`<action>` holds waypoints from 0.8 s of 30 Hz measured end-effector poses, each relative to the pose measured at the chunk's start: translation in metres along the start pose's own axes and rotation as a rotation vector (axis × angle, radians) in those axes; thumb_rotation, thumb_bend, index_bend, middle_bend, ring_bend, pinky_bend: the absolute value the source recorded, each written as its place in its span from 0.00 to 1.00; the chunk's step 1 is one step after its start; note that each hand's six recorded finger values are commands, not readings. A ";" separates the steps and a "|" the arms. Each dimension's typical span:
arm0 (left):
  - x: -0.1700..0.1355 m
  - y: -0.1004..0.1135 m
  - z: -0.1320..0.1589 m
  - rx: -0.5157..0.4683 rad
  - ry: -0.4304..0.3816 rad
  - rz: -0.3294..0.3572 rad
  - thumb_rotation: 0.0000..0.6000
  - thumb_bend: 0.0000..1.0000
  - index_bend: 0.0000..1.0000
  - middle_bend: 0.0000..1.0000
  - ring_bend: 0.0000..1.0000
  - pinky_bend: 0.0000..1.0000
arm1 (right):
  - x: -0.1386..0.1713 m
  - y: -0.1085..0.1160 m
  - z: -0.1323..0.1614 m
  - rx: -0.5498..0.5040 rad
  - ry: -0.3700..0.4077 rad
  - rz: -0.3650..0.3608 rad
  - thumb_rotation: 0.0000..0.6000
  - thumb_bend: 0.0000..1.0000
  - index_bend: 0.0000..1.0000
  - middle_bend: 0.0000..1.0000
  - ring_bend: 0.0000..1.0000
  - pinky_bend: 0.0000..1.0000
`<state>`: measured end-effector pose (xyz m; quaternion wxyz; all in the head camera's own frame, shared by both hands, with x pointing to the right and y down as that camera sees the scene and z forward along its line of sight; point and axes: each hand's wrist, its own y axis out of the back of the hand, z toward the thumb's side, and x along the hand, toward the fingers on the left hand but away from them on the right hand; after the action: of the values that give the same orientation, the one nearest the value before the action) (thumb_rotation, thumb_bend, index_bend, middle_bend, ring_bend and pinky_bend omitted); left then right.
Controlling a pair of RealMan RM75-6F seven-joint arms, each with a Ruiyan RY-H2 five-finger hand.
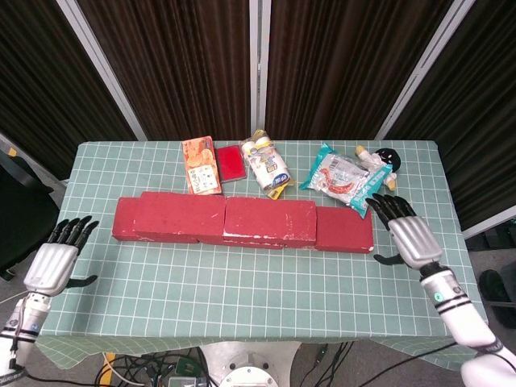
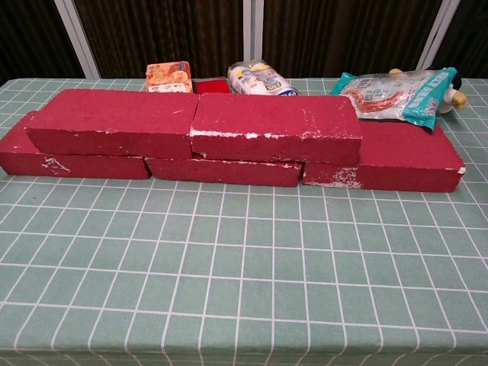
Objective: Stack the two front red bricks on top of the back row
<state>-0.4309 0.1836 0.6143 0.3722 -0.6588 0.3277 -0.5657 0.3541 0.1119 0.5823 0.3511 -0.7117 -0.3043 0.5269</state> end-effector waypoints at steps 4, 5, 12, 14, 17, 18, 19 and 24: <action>-0.029 -0.003 -0.006 0.007 0.015 0.010 1.00 0.00 0.03 0.00 0.00 0.00 | 0.039 -0.005 -0.015 0.033 -0.033 -0.034 1.00 0.04 0.00 0.00 0.00 0.00; -0.037 -0.004 -0.007 0.015 0.016 0.015 1.00 0.00 0.03 0.00 0.00 0.00 | 0.047 -0.005 -0.018 0.040 -0.043 -0.044 1.00 0.04 0.00 0.00 0.00 0.00; -0.077 -0.011 -0.018 0.042 0.061 0.059 1.00 0.00 0.03 0.00 0.00 0.00 | 0.105 -0.024 -0.051 0.073 -0.122 -0.072 1.00 0.04 0.00 0.00 0.00 0.00; -0.085 -0.014 -0.021 0.037 0.073 0.061 1.00 0.00 0.03 0.00 0.00 0.00 | 0.114 -0.031 -0.056 0.061 -0.132 -0.065 1.00 0.04 0.00 0.00 0.00 0.00; -0.092 -0.013 -0.024 0.045 0.080 0.082 1.00 0.00 0.03 0.00 0.00 0.00 | 0.125 -0.042 -0.060 0.025 -0.139 -0.055 1.00 0.04 0.00 0.00 0.00 0.00; -0.094 -0.012 -0.024 0.044 0.081 0.091 1.00 0.00 0.03 0.00 0.00 0.00 | 0.129 -0.045 -0.061 0.011 -0.139 -0.053 1.00 0.04 0.00 0.00 0.00 0.00; -0.096 -0.011 -0.024 0.042 0.083 0.100 1.00 0.00 0.03 0.00 0.00 0.00 | 0.131 -0.047 -0.061 -0.001 -0.138 -0.051 1.00 0.04 0.00 0.00 0.00 0.00; -0.101 -0.011 -0.021 0.027 0.074 0.121 1.00 0.00 0.03 0.00 0.00 0.00 | 0.139 -0.052 -0.061 -0.032 -0.123 -0.051 1.00 0.04 0.00 0.00 0.00 0.00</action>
<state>-0.4666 0.2733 0.5751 0.4022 -0.6115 0.3730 -0.5703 0.4455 0.2424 0.5625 0.3335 -0.6754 -0.3519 0.5557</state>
